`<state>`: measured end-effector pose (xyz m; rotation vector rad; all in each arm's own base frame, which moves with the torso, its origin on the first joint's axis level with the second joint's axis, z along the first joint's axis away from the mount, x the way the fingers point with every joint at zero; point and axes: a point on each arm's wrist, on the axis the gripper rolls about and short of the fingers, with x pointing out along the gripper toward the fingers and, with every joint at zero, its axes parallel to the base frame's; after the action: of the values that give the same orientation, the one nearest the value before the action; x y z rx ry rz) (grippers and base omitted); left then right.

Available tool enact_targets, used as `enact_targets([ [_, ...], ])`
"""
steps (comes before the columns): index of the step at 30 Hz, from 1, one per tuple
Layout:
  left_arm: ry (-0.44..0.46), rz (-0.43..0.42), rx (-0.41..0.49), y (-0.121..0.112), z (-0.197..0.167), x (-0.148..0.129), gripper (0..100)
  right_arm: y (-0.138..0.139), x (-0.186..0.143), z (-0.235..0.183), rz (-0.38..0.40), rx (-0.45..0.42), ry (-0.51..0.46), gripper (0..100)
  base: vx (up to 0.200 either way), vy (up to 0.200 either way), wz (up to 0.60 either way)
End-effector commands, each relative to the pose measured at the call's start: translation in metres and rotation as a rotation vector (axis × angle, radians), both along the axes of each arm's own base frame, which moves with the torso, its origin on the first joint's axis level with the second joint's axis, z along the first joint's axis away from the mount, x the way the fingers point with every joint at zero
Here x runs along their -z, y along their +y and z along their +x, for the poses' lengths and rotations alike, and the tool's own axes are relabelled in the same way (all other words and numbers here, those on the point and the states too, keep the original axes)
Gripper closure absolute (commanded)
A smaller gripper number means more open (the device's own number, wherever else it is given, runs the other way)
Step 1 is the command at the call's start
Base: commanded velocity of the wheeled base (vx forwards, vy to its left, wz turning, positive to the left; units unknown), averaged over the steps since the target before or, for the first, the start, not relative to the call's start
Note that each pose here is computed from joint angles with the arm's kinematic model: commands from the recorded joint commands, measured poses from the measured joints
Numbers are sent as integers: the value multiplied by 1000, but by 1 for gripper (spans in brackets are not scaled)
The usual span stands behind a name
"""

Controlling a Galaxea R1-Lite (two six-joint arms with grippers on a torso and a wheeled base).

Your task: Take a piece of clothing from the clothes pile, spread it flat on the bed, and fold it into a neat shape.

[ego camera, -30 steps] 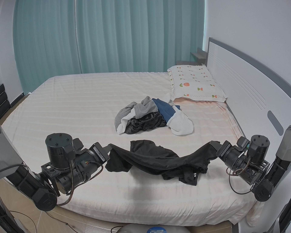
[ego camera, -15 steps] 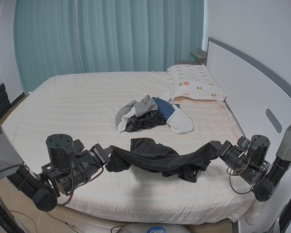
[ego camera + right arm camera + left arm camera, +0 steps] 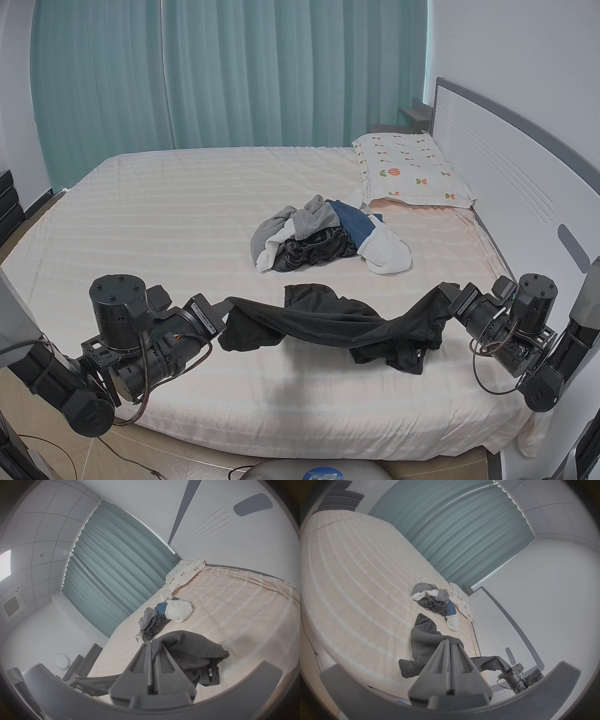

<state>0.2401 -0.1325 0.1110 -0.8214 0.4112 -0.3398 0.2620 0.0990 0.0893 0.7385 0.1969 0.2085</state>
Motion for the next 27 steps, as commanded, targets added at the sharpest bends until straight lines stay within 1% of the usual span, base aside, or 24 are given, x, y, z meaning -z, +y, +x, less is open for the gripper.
enact_targets([
  [1, -21, -11, 1, 2, -4, -7, 100, 1, -1, 2, 2, 8, -9, 100, 0, 200, 0],
  [5, -33, -8, -2, 2, -5, -10, 100, 2, -4, 4, 6, 20, -23, 100, 0, 200, 0],
  [11, -36, -9, 6, 1, -8, -11, 100, 3, -8, 7, 12, 63, -50, 100, 0, 200, 0],
  [16, -39, -6, 10, 1, -10, -12, 100, 3, -10, 9, 20, 66, -77, 100, 0, 200, 0],
  [23, -47, -5, 9, 1, -11, -14, 100, 4, -10, 10, 19, 66, -81, 100, 0, 200, 0],
  [27, -58, 28, 18, 2, -13, -12, 100, 4, -11, 10, 17, 66, -86, 100, 0, 200, 0],
])
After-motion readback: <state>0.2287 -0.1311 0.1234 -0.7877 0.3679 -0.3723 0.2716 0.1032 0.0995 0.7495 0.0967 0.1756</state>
